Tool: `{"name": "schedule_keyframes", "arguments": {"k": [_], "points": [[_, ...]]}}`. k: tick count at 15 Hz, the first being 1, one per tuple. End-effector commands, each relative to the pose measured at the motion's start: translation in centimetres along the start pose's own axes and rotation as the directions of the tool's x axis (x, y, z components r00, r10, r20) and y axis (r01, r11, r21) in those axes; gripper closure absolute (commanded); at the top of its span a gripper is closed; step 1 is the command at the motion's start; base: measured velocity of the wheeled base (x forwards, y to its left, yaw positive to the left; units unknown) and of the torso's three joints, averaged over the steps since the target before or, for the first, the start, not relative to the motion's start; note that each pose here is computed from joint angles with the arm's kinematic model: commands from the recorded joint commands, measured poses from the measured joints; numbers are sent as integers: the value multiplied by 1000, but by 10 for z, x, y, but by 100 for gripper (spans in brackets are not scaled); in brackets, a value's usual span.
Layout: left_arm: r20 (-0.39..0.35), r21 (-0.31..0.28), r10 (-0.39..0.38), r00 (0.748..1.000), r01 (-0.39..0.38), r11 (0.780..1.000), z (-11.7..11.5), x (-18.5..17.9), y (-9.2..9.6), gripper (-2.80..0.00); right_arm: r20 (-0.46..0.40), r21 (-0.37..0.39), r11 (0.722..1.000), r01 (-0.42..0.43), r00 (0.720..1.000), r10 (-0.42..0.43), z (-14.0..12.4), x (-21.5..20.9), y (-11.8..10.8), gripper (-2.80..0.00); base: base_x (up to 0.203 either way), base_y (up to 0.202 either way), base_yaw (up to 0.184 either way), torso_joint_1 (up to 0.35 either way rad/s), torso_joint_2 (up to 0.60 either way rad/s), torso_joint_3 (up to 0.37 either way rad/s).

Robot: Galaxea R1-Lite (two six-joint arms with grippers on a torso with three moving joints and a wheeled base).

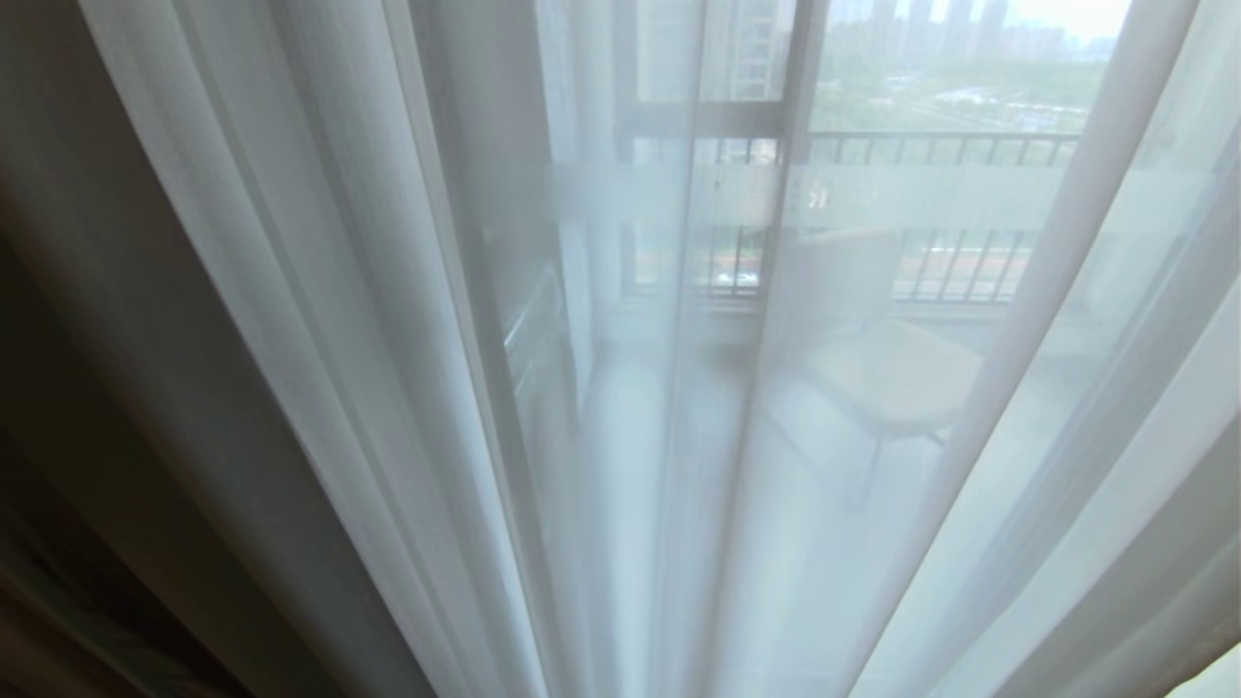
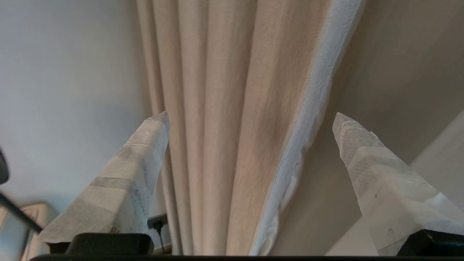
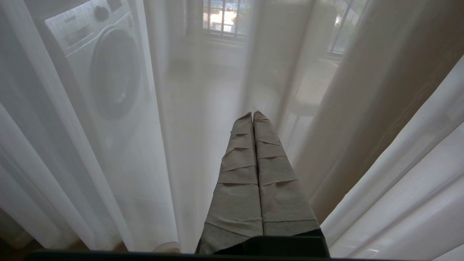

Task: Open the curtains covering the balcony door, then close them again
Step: Close the outer curtains on both sides

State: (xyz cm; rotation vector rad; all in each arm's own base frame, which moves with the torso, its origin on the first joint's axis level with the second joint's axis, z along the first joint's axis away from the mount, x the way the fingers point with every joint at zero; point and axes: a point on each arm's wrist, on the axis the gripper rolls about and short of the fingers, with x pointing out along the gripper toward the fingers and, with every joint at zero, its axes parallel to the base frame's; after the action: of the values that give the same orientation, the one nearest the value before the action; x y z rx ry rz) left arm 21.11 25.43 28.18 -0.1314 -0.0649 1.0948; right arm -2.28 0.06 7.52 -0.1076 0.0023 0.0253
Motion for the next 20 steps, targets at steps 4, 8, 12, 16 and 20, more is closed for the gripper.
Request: {"name": "schedule_keyframes", "arguments": {"k": [4, 8, 12, 16, 20], "points": [[5, -3, -39, 999, 39, 999, -9, 27, -9, -280, 1, -1, 1000, -1, 1000, 1, 0, 0, 0, 0, 0, 0, 0, 0, 0, 0], [30, -9, -65, 997, 66, 998, -8, 47, -22, -280, 1, -1, 1000, -1, 1000, 1, 0, 0, 0, 0, 0, 0, 0, 0, 0, 0], [42, -11, -88, 995, 88, 996, -11, 63, -28, -280, 1, -1, 1000, -1, 1000, 1, 0, 0, 0, 0, 0, 0, 0, 0, 0, 0], [80, -17, -104, 991, 105, 994, -10, 81, -33, -280, 1, -1, 1000, -1, 1000, 1, 0, 0, 0, 0, 0, 0, 0, 0, 0, 0], [106, -22, -121, 987, 124, 992, -10, 91, -41, -280, 1, -1, 1000, -1, 1000, 1, 0, 0, 0, 0, 0, 0, 0, 0, 0, 0]]}}
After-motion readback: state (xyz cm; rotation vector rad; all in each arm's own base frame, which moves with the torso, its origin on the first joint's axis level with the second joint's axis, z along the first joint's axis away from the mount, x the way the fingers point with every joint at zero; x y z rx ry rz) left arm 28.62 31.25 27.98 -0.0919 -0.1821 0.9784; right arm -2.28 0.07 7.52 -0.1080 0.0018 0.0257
